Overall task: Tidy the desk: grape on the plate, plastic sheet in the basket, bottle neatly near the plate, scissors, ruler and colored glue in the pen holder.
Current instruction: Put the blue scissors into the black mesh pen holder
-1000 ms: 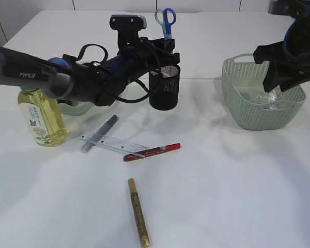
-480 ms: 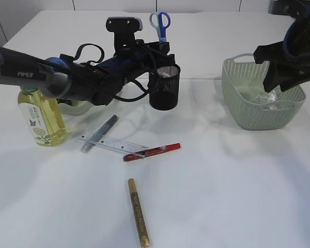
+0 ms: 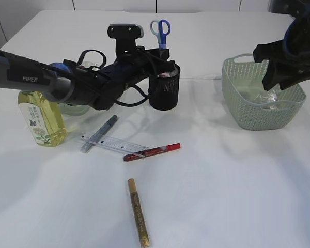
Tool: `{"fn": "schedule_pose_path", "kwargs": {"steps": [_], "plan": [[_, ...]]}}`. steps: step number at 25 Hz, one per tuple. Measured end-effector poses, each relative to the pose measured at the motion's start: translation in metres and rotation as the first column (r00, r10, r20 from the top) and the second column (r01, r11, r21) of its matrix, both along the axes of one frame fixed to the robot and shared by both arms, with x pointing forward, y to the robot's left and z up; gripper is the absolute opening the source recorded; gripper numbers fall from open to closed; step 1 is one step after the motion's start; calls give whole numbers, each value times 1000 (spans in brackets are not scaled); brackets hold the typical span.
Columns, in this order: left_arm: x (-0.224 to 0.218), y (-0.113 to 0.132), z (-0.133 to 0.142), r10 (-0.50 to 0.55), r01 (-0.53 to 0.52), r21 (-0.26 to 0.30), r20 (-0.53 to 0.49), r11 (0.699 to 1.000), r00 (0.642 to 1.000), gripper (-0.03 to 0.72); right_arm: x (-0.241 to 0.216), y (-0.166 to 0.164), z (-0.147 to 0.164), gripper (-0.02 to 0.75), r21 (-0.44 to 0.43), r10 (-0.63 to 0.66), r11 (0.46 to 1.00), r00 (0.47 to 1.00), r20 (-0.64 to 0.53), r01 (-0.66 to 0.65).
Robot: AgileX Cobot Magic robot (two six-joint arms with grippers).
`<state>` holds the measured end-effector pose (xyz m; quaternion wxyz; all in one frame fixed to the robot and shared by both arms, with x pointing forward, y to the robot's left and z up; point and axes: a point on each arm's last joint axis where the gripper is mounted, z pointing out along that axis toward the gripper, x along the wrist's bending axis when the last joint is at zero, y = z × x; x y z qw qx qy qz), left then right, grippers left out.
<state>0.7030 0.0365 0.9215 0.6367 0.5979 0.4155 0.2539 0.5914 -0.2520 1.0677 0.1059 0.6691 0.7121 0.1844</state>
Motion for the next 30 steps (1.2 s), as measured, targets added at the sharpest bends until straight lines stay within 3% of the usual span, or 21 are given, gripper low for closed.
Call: {"fn": "schedule_pose_path", "kwargs": {"steps": [22,30], "plan": [[3,-1,-3,5,-5,-5,-2,1000,1000,175,1,0,0,275,1,-1,1000,1000,8,1],[3,-1,-4,6,-6,-5,-4,1000,1000,241,1,0,0,276,1,-1,1000,1000,8,1]]}}
